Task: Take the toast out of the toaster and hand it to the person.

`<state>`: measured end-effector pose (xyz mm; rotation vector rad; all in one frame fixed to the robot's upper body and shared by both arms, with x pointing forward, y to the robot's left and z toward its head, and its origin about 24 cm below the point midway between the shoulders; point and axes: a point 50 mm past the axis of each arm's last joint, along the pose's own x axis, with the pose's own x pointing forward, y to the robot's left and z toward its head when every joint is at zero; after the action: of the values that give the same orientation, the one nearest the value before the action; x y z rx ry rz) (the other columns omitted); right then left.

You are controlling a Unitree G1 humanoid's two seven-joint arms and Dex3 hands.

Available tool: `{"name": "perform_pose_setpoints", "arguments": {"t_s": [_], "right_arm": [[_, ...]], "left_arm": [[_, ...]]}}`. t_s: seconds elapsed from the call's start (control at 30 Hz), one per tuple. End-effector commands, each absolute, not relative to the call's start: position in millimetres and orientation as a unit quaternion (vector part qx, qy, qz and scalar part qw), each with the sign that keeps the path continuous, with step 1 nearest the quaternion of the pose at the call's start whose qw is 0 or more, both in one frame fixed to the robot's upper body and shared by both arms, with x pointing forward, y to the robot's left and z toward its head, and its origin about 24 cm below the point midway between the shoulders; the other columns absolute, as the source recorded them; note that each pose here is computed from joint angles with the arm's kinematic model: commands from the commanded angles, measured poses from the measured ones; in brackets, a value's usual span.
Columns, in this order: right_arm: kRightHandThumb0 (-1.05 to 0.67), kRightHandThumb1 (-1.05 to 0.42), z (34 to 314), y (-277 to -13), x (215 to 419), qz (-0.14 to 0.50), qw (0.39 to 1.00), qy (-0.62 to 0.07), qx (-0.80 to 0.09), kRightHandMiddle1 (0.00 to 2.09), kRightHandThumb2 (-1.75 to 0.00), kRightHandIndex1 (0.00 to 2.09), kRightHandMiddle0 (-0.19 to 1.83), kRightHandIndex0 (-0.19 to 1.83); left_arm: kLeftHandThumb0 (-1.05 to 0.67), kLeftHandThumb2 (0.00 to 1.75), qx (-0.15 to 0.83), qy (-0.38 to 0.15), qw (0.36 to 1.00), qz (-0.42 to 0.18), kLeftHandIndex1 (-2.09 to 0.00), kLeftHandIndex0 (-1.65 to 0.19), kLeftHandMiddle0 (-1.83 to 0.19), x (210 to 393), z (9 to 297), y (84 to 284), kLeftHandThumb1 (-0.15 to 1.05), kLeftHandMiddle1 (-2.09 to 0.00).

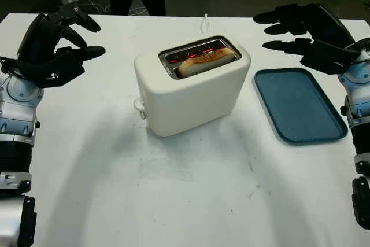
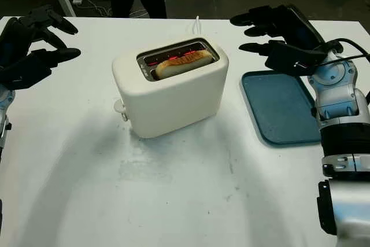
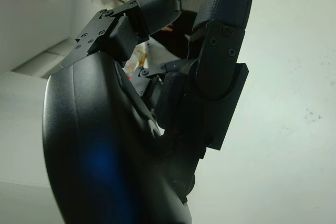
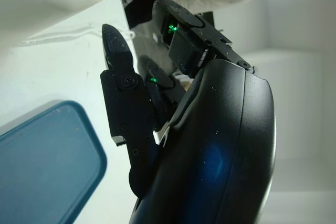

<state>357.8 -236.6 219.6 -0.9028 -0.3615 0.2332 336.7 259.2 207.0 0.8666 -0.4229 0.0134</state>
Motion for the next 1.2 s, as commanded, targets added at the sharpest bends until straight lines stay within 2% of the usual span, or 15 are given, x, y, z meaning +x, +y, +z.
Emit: {"name": "perform_pose_setpoints", "arguments": {"t_s": [0.0,1.17], "right_arm": [[-0.29,-0.92,219.3,-238.7,357.3,0.105,0.882,-0.171,-0.426,0.00,0.00,0.05,0.74,0.79],[-0.34,-0.92,219.4,-234.2,359.6,0.104,0.885,-0.153,-0.428,0.00,0.00,0.02,0.72,0.78]], "left_arm": [[-0.89,0.05,0.414,-0.199,0.888,0.005,-1.18,-0.43,-0.58,335.5,205.3,259.3,0.92,-1.25],[-0.88,0.04,0.411,-0.197,0.890,-0.006,-1.18,-0.42,-0.50,335.9,203.9,255.7,0.92,-1.30]]}}
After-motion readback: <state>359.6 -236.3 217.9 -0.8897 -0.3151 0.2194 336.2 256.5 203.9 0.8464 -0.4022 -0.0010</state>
